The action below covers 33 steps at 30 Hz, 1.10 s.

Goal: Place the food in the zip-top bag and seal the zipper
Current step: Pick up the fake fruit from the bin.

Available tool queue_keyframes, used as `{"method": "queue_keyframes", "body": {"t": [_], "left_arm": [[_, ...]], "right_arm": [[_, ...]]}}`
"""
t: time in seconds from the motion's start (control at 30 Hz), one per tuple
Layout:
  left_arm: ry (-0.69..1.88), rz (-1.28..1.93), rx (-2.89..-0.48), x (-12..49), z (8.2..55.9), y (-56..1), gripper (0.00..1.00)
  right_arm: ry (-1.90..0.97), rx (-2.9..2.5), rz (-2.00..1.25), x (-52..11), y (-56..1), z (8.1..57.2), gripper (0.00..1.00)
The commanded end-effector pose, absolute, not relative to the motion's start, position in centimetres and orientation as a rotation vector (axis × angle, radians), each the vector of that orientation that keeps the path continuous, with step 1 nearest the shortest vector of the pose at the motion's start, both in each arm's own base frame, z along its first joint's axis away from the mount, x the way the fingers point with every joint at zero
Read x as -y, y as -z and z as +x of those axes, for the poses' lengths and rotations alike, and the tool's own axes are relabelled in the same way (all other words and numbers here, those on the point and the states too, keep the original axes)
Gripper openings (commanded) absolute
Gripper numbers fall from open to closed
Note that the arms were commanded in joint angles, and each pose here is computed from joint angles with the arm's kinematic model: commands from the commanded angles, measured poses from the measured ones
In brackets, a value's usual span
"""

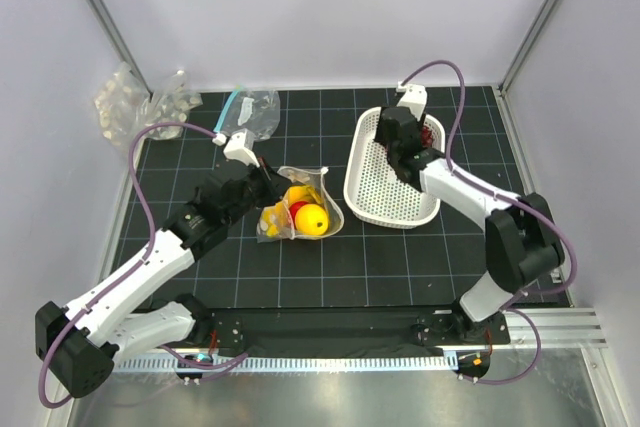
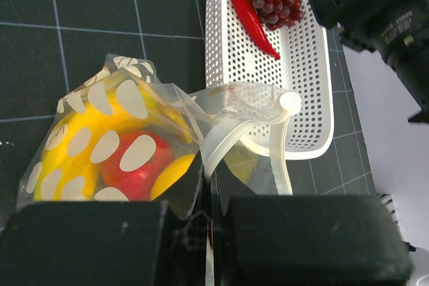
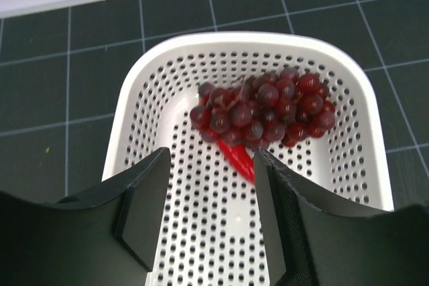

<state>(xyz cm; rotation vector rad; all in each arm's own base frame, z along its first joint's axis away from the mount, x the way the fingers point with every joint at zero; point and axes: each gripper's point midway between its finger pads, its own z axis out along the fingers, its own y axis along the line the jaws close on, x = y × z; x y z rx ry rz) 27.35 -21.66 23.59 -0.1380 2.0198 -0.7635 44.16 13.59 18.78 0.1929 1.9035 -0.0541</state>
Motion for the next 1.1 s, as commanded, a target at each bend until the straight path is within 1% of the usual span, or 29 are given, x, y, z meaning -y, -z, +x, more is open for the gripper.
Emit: {"method": "queue_keyframes", "body": {"t": [0.0,0.03,0.13,0.33,0.43,0.53,0.63,0.73,0.8,0.83,0.87,0.93,1.07], "left_arm": [[0.765,-0.143,-1.978,21.5,27.6,-24.6,0.03],[0.77,-0.141,-1.974,21.6,27.5,-24.8,0.03],[0.767,-0.141,-1.975,21.5,27.6,-24.7,0.03],[0.775,-0.137,-1.969,21.5,27.4,-25.0,0.03],[0.782,-0.137,-1.969,21.6,27.3,-25.0,0.03],[0.786,-0.134,-1.97,21.7,27.3,-25.0,0.03],[0.79,-0.132,-1.97,21.7,27.3,-25.1,0.03],[0.791,-0.132,-1.968,21.7,27.3,-25.1,0.03],[0.792,-0.132,-1.967,21.7,27.2,-25.2,0.03],[0.791,-0.131,-1.97,21.7,27.2,-25.1,0.03],[0.79,-0.133,-1.968,21.6,27.3,-25.1,0.03],[0.79,-0.133,-1.968,21.6,27.3,-25.2,0.03],[0.789,-0.13,-1.97,21.7,27.2,-25.1,0.03]], "right_arm": [[0.053,-1.85,0.28,-12.8,-20.5,47.2,0.58],[0.043,-1.839,0.3,-12.7,-21.0,47.9,0.58],[0.039,-1.858,0.309,-12.4,-20.0,49.7,0.57],[0.073,-1.878,0.321,-11.9,-18.2,51.9,0.55],[0.066,-1.875,0.326,-11.9,-17.8,52.7,0.53],[0.063,-1.895,0.317,-12.3,-16.7,53.3,0.5],[0.066,-1.913,0.321,-12.4,-15.5,53.4,0.49],[0.101,-1.924,0.34,-11.8,-14.3,53.3,0.4],[0.121,-1.918,0.347,-11.6,-14.2,53.3,0.23],[0.131,-1.92,0.348,-11.4,-14.1,53.3,0.17],[0.135,-1.919,0.351,-11.3,-14.2,53.2,0.06],[0.125,-1.908,0.349,-11.4,-15.0,52.9,0.01],[0.093,-1.877,0.346,-11.2,-17.2,52.1,0.01]]}}
